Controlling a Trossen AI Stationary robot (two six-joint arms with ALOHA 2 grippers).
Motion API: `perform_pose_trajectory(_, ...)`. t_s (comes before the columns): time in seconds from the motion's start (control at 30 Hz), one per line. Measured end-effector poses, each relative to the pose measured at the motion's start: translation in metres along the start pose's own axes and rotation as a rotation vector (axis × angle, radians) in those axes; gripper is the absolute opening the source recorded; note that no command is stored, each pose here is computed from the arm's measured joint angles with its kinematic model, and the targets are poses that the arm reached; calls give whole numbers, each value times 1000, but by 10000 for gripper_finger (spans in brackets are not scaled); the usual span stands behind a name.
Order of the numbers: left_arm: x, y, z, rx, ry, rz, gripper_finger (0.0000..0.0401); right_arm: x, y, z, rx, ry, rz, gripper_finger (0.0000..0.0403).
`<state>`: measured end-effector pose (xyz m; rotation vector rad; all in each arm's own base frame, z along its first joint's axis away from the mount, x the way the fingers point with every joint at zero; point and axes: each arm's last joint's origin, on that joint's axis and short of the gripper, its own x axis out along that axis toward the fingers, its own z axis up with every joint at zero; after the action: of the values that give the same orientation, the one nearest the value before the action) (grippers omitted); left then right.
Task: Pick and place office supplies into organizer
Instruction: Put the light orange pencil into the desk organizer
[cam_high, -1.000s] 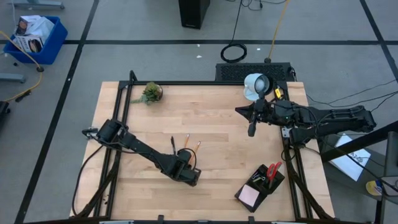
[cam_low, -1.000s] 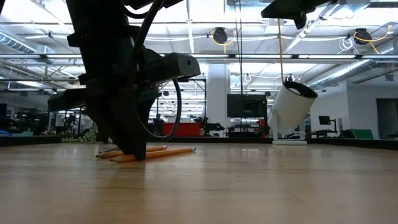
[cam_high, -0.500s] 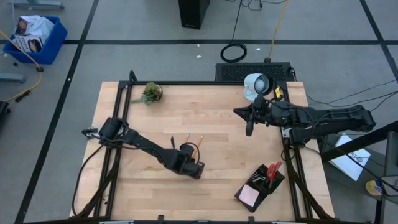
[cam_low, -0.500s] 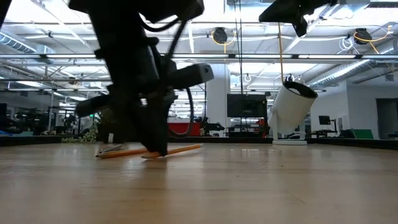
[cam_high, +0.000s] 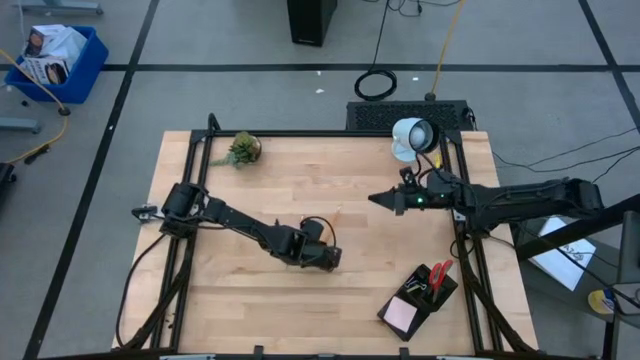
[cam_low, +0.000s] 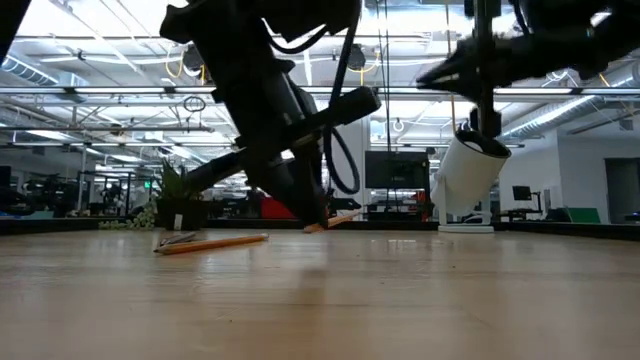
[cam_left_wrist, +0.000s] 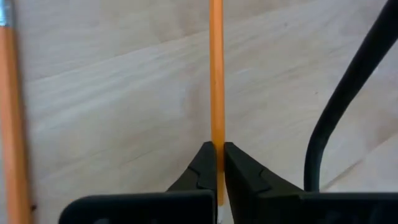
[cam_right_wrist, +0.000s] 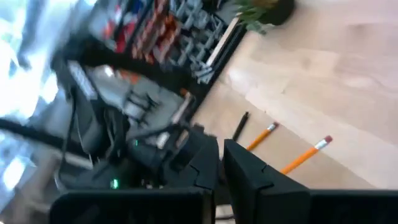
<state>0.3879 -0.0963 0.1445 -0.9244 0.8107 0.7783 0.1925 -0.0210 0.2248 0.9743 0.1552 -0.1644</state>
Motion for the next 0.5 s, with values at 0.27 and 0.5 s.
perform_pose_trajectory(0.27,2,-8,10,-28,-10,-90,12,-9,-47,-11,260,-52,27,73)
perform_pose_trajectory(0.5,2,-17,19,-12,-21,-191,11,-14,-65,-16,349,-12,-10,147)
